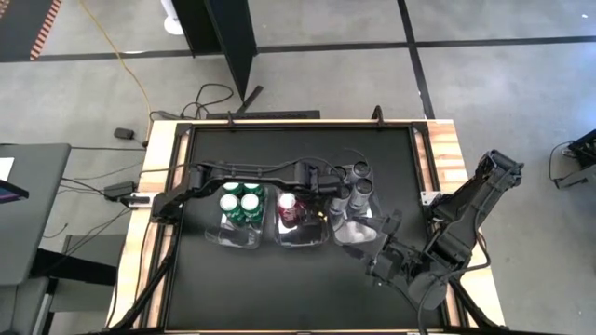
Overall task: Sort soda cans
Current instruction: Put the red soda can into the middle transparent bin, then adjust the transparent bins to align them on the table
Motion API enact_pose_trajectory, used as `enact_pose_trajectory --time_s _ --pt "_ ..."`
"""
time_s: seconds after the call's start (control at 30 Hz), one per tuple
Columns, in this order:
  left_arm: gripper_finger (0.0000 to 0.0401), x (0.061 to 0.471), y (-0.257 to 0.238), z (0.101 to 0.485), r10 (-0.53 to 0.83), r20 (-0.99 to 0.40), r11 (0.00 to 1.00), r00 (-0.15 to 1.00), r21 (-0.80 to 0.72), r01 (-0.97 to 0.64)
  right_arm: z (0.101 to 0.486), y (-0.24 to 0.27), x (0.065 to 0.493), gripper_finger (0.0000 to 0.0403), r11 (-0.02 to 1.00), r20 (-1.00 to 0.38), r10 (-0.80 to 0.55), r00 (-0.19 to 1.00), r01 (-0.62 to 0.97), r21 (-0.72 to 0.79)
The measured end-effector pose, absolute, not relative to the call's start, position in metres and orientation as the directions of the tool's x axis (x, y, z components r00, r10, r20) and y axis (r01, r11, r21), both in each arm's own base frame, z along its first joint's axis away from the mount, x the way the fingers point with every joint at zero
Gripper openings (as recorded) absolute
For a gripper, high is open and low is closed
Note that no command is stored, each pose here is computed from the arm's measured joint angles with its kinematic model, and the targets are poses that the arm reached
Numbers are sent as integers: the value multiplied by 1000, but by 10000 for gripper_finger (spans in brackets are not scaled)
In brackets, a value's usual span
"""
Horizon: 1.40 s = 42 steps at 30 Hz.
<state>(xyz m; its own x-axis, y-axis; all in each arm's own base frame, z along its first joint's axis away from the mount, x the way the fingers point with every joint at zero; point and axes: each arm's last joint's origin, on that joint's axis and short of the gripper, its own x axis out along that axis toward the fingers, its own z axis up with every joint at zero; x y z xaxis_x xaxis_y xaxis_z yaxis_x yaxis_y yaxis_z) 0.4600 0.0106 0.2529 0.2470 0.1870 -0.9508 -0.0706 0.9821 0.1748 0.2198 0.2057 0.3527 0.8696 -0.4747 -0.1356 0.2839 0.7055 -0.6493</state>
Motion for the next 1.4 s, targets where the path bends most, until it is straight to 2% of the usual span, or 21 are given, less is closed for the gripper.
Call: enact_pose_trajectory --time_s 0.17,0.77,1.13,1.4 --pt "331 462 10 242 185 -958 982 218 176 -63 353 207 219 384 708 -136 -470 872 280 -649" --pt "332 462 1 247 181 -958 983 221 186 1 350 206 218 384 710 -145 -473 869 279 -646" --pt "386 461 -4 250 232 -946 969 227 245 31 349 206 218 384 713 -146 -474 869 281 -643" --pt "389 458 -4 260 259 -940 964 220 267 6 349 206 218 384 713 -146 -474 868 281 -642"
